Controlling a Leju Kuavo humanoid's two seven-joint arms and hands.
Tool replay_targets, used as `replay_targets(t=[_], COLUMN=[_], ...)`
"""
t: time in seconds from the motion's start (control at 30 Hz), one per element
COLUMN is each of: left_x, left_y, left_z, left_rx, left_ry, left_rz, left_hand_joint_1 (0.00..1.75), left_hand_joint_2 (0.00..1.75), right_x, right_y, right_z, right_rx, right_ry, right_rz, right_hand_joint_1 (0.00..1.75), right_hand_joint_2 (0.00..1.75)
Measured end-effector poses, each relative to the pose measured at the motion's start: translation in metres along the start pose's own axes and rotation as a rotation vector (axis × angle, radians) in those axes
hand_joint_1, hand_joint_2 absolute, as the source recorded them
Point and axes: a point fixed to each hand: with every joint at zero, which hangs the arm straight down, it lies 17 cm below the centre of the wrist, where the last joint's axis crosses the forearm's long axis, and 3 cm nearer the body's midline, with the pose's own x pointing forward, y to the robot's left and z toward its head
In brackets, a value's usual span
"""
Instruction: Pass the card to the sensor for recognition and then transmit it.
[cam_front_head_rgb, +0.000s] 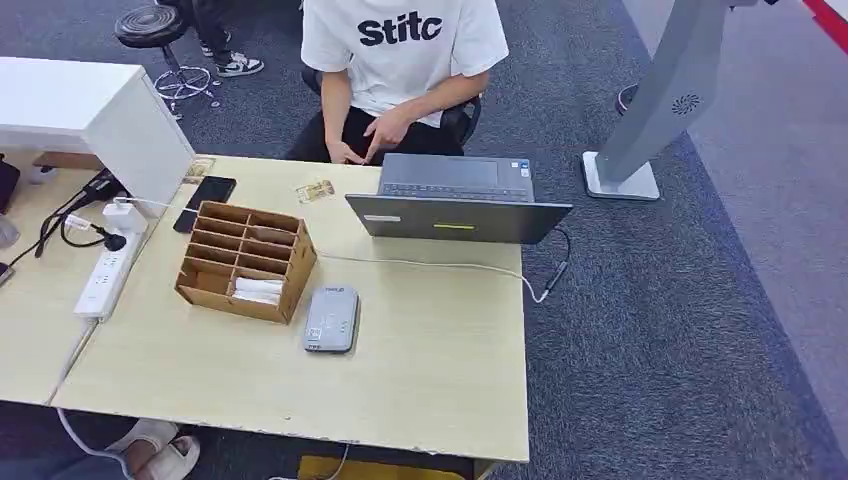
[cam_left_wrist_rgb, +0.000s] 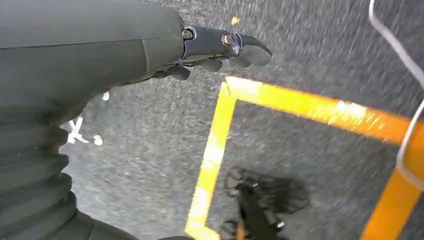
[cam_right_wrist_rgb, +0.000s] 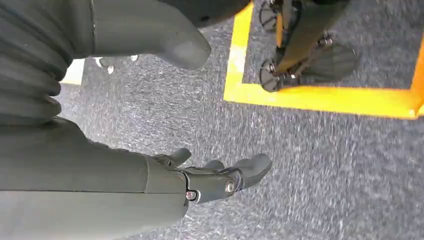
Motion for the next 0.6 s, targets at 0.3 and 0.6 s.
replay_targets(t=[0.3,0.6], left_x=[0.037,0.020], left_y=[0.043,0.080], left_z=[-0.004,0.010], left_rx=[0.279,0.549], left_ry=[-0.121,-0.070], left_rz=[0.081,0.294], left_hand_joint_1=[0.00,0.00], left_hand_joint_2=[1.75,1.75], right_x=[0.009,0.017], right_y=[-0.057,-0.118], right_z=[-0.006,0.002], right_rx=[-0.287,-0.530], right_ry=[0.078,0.054], right_rz=[-0.164,-0.192], right_hand_joint_1=[0.00,0.00], right_hand_joint_2=[1.75,1.75])
